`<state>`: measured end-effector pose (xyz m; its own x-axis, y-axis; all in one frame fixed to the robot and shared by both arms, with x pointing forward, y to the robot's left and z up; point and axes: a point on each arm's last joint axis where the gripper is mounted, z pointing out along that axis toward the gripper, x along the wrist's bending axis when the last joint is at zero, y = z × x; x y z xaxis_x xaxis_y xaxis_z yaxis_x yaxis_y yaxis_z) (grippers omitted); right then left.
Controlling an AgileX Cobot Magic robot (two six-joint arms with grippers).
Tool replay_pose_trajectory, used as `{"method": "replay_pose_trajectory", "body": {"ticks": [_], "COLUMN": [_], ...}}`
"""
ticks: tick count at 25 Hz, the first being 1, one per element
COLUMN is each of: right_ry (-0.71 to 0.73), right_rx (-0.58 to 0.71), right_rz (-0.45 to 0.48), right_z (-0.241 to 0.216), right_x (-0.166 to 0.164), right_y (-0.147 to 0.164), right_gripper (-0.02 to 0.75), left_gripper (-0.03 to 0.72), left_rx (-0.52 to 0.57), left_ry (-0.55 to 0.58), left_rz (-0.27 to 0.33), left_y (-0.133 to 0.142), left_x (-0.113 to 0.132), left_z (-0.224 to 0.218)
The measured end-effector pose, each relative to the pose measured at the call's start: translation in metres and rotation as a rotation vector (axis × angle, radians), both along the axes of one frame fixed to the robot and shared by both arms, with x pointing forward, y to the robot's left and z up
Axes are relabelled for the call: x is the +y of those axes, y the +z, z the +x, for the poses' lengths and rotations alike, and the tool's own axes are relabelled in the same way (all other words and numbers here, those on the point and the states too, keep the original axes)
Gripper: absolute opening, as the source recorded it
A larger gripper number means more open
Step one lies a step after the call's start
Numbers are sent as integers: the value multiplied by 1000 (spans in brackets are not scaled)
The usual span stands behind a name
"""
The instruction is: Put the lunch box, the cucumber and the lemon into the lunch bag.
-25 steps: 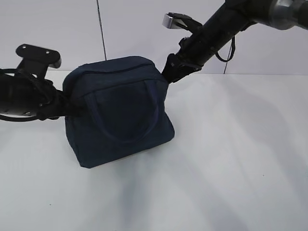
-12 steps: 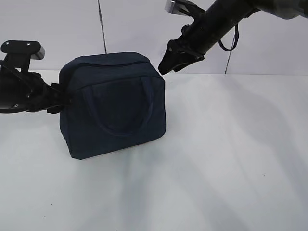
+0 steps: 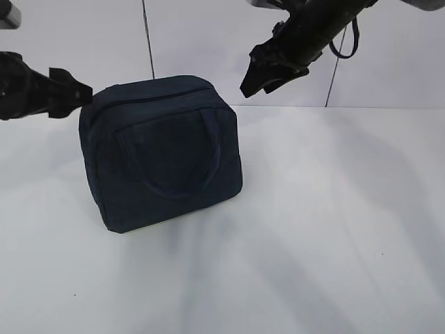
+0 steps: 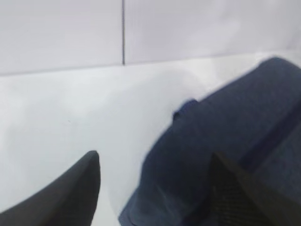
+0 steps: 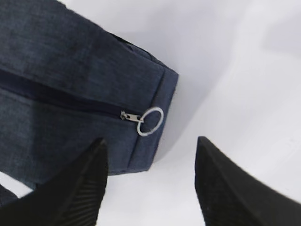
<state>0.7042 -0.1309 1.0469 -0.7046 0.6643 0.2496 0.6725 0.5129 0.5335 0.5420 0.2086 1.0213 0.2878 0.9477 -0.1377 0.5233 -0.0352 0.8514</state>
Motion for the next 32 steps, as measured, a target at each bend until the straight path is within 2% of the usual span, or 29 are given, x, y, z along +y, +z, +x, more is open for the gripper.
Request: {"method": "replay_pose_trajectory", "body": {"ticks": [5,14,20,23,28,32], "right_ry": [-58,-118,-125,-139,-133,-167], "right_rx": [-50,-151,-212,-205,-197,-291], "right_rz": [-46,-18,10,24,58,74], "right_z": [-10,-37,-59,-70,-94,-120], "right_x": [-9,-19,-24,-27,-30,-40], "right_y": [31,93,125,124,91,79], "right_gripper": [463,463,463,463,462,462], "left_gripper": [508,508,507,507,507,507], "left_rx": [-70,-138,-144,-139,-128,-111], "left_ry": [37,43,53,61,62,46], "left_rz": [-15,-43,-52,-62,-62,-59], "left_y": [25,47,49,49,46,40], "left_x": [6,9,10,10,11,7], "left_z": [-10,-21,-23,-23,-24,-28]}}
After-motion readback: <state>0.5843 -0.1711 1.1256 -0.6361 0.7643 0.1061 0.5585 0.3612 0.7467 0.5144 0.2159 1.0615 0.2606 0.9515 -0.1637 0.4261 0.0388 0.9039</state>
